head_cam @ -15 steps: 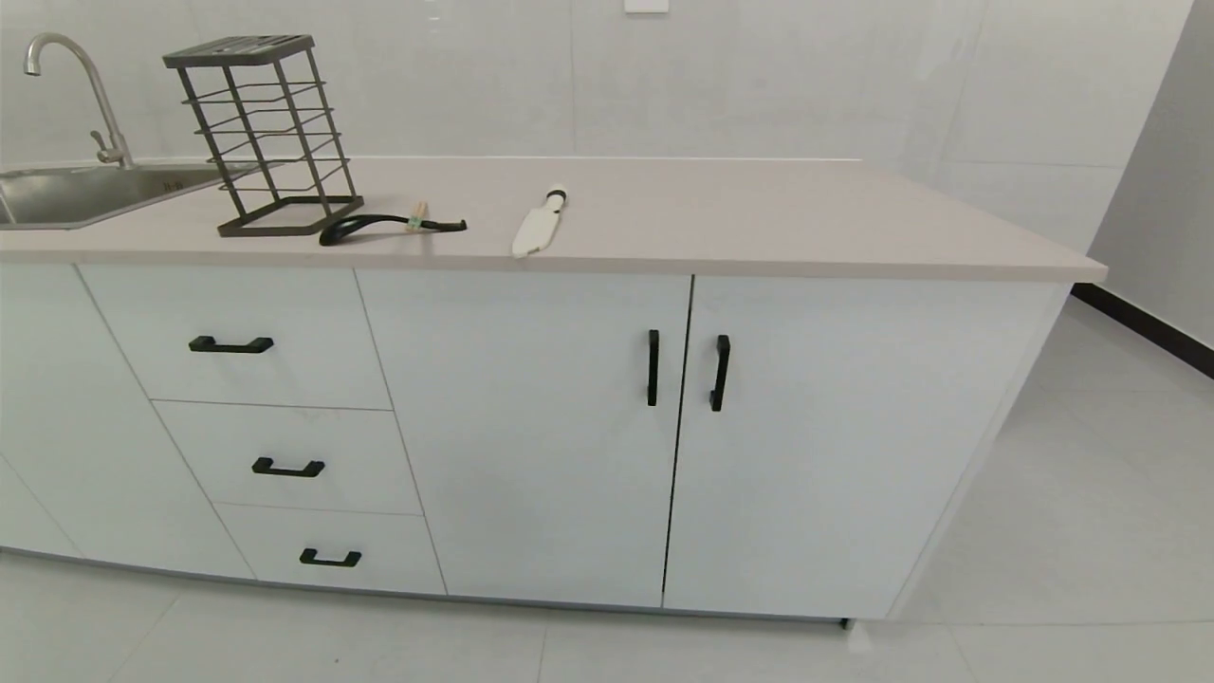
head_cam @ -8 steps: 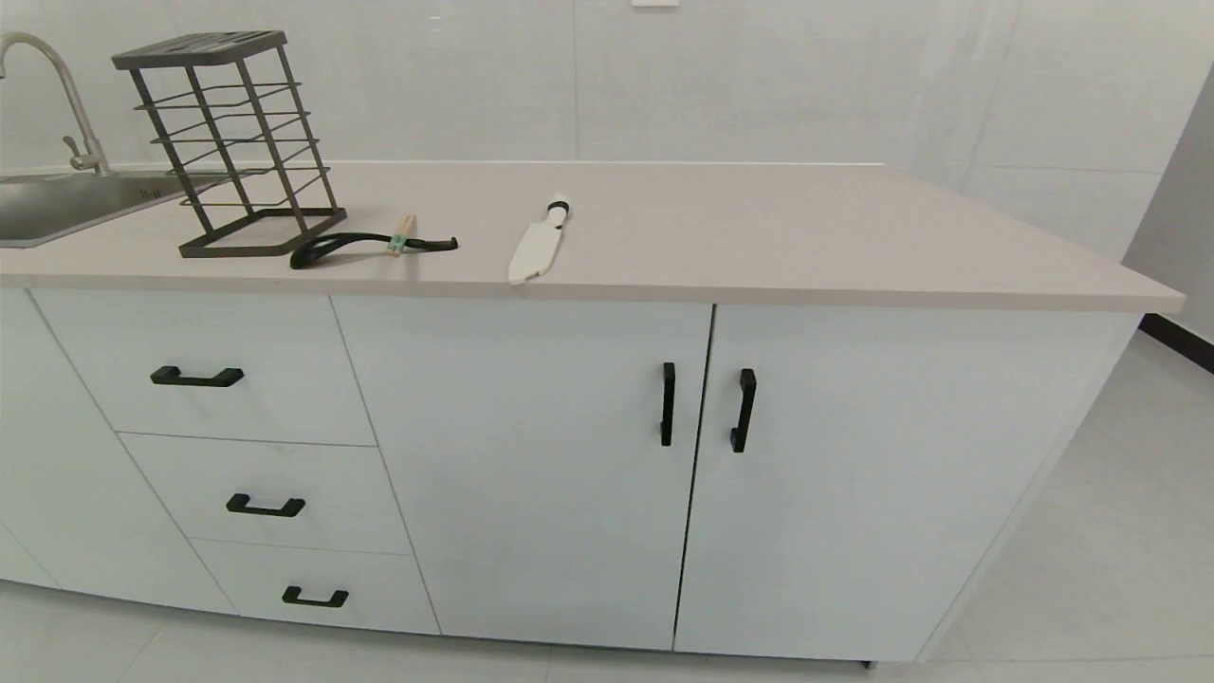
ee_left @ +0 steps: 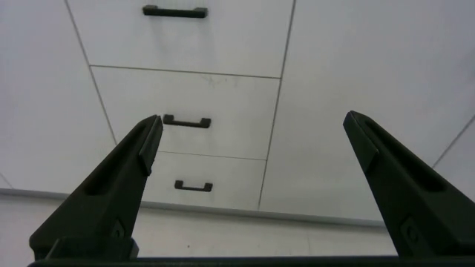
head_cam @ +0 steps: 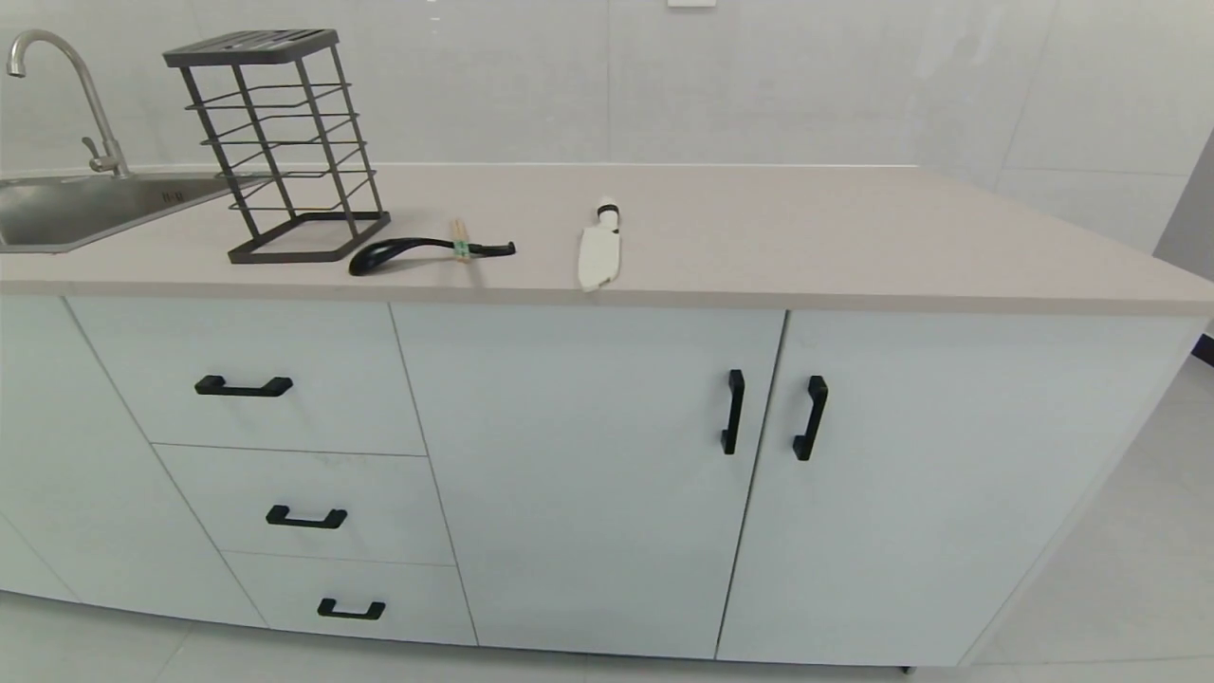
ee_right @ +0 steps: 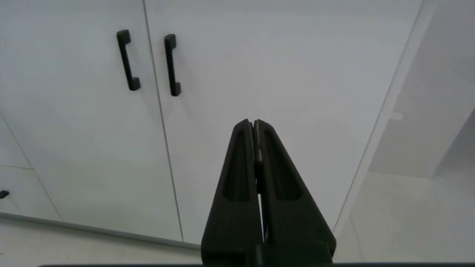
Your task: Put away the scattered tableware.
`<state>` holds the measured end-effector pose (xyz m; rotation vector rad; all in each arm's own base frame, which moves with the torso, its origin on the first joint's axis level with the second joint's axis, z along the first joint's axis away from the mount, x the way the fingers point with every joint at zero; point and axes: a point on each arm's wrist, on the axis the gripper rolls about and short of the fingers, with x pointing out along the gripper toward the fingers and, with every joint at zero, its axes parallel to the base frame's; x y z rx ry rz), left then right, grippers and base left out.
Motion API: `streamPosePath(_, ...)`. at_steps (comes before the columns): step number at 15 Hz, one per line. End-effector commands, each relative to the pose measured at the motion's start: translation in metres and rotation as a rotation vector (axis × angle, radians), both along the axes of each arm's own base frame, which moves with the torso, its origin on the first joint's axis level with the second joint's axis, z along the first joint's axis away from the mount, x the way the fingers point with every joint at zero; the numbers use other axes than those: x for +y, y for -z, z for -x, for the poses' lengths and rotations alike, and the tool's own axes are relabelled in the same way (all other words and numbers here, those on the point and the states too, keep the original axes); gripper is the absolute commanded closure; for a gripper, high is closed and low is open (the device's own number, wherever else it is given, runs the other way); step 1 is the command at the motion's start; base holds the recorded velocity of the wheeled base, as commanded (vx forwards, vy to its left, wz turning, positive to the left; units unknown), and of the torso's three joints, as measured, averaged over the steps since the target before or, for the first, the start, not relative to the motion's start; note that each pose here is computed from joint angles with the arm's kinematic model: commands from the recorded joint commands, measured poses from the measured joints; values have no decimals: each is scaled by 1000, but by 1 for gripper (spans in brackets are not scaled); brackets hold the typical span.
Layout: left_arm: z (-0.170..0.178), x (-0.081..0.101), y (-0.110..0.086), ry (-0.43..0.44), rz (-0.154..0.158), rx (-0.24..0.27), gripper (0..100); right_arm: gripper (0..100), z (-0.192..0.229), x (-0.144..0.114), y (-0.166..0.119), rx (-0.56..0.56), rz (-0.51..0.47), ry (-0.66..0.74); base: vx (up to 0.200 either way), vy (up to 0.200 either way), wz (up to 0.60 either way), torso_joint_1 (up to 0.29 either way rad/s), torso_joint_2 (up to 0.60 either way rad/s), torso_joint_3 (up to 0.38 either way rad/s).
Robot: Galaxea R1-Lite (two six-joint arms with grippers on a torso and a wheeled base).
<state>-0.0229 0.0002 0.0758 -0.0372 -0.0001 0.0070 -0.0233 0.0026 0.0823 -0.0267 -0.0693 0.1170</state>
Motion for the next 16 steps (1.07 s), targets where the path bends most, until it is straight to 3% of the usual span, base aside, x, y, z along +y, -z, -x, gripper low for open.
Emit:
streamPosePath(1, 0, 0, 0, -1, 0, 0, 0, 100, 0, 0, 0, 1, 0, 0, 0, 200, 0, 7, 2, 2)
streamPosePath(5, 0, 0, 0, -1, 1, 0, 0, 100, 0, 0, 0, 1, 0, -3, 0, 200, 0, 7, 6, 4)
streamPosePath(8, 0, 0, 0, -1, 3, 0, 0, 100, 0, 0, 0, 1, -1, -5, -200, 0, 0, 1, 1, -1)
streamPosePath(11, 0, 0, 0, -1, 3, 0, 0, 100, 0, 0, 0, -1, -1, -5, 0, 0, 0, 0, 0, 0)
streamPosePath(16, 0, 0, 0, -1, 6, 1, 0, 100, 0, 0, 0, -1, 0, -3, 40, 200, 0, 4, 1, 4)
